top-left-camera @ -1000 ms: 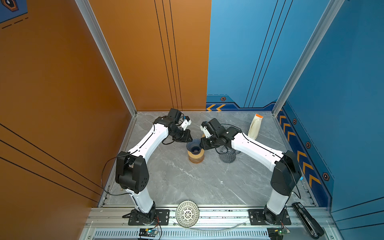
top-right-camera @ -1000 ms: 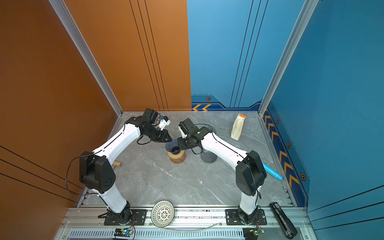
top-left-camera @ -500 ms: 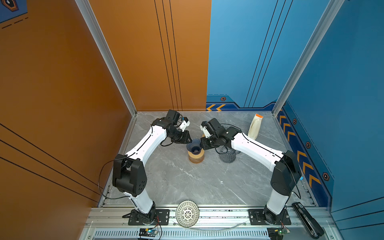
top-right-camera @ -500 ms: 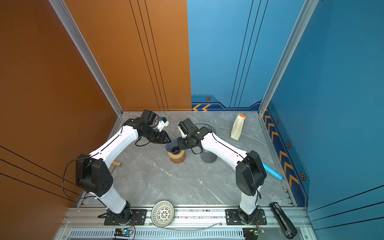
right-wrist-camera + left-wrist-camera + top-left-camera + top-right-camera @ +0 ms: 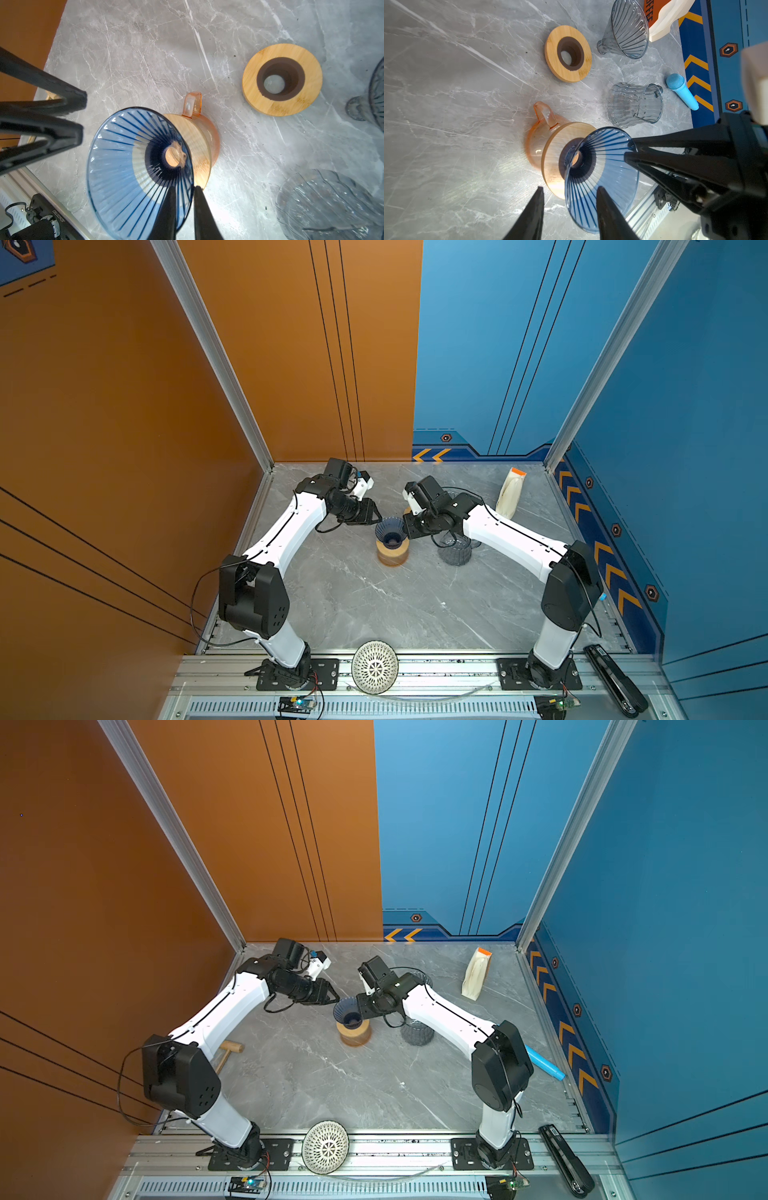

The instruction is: Place the coffee filter in the dripper

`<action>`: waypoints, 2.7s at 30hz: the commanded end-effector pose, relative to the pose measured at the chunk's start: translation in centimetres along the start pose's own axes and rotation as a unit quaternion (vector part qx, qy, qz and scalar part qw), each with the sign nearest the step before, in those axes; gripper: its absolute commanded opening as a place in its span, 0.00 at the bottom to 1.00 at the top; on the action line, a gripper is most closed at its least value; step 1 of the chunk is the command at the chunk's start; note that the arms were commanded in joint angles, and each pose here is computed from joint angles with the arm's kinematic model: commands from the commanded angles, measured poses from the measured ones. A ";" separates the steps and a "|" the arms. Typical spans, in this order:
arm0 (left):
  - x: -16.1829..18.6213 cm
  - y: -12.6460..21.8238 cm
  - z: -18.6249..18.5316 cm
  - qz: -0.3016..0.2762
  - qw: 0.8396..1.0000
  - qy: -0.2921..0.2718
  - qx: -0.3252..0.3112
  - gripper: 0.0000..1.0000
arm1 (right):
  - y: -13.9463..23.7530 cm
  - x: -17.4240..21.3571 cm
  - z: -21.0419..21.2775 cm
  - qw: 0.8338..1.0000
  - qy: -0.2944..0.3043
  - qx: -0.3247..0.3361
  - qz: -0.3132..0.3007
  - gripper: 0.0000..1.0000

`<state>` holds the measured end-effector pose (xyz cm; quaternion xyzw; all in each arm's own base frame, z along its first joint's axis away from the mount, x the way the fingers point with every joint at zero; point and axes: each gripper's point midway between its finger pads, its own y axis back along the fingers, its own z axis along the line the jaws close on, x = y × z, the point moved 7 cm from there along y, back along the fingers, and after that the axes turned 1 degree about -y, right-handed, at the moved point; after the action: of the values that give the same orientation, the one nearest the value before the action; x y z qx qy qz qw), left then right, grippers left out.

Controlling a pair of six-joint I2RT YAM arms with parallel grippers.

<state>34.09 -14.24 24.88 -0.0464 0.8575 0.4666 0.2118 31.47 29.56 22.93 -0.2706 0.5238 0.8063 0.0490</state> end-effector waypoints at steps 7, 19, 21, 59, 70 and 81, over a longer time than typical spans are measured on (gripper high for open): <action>1.6 -0.3 0.5 0.014 1.000 0.012 -0.004 0.40 | 1.1 0.4 -0.2 1.000 -0.003 0.010 0.003 0.16; 1.4 -2.3 -0.4 0.037 0.999 -0.002 -0.003 0.20 | 1.4 0.3 0.0 1.000 -0.005 0.000 0.000 0.14; 1.5 -2.3 -0.4 0.038 0.999 -0.002 -0.004 0.18 | 1.4 0.3 0.1 1.000 -0.007 -0.001 0.001 0.13; 3.4 -5.3 2.2 0.109 0.993 0.032 -0.015 0.03 | -2.3 2.5 -2.2 0.992 -0.081 0.037 0.085 0.00; 3.1 -5.9 2.2 0.128 0.990 0.023 -0.044 0.02 | -3.5 3.2 -4.2 0.987 -0.101 0.052 0.112 0.00; 4.4 -6.2 2.3 0.142 0.987 0.009 -0.074 0.01 | -2.9 4.0 -4.7 0.994 -0.077 0.049 0.056 0.00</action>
<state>34.35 -16.39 21.54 0.0016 0.8554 0.4861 0.1790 32.27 28.34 21.70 -0.2059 0.4906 0.8415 0.0940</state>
